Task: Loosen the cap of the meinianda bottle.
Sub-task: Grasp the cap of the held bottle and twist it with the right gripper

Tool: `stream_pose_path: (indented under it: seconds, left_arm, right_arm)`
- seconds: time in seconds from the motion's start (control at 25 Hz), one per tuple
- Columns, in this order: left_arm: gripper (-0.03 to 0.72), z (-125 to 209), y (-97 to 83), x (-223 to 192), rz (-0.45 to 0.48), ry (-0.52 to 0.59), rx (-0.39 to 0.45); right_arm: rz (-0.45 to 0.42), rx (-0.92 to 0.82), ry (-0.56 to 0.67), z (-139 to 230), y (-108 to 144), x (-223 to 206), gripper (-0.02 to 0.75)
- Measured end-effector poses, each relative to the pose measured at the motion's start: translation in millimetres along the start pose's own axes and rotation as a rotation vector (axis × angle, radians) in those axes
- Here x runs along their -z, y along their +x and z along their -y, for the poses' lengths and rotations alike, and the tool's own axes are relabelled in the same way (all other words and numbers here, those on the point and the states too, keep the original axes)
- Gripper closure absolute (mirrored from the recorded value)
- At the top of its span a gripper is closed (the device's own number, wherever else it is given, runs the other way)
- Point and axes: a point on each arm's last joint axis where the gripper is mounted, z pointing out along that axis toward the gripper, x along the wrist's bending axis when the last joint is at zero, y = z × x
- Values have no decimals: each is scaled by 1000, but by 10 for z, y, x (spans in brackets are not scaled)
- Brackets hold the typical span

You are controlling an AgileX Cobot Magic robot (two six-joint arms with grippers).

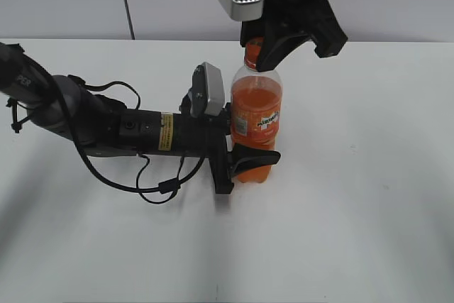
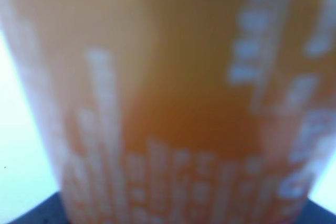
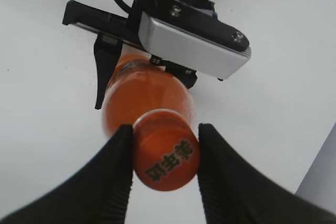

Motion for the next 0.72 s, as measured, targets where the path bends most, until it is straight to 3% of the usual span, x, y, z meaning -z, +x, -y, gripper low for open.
stream_pose_path:
  seconds: [0.28, 0.72]
  left_arm:
    - [295, 0, 0, 0, 0, 0, -2]
    - [295, 6, 23, -2, -27, 7, 26]
  right_arm:
    - [0, 8, -2, -2, 0, 0, 455]
    - [16, -41, -49, -50, -19, -12, 383]
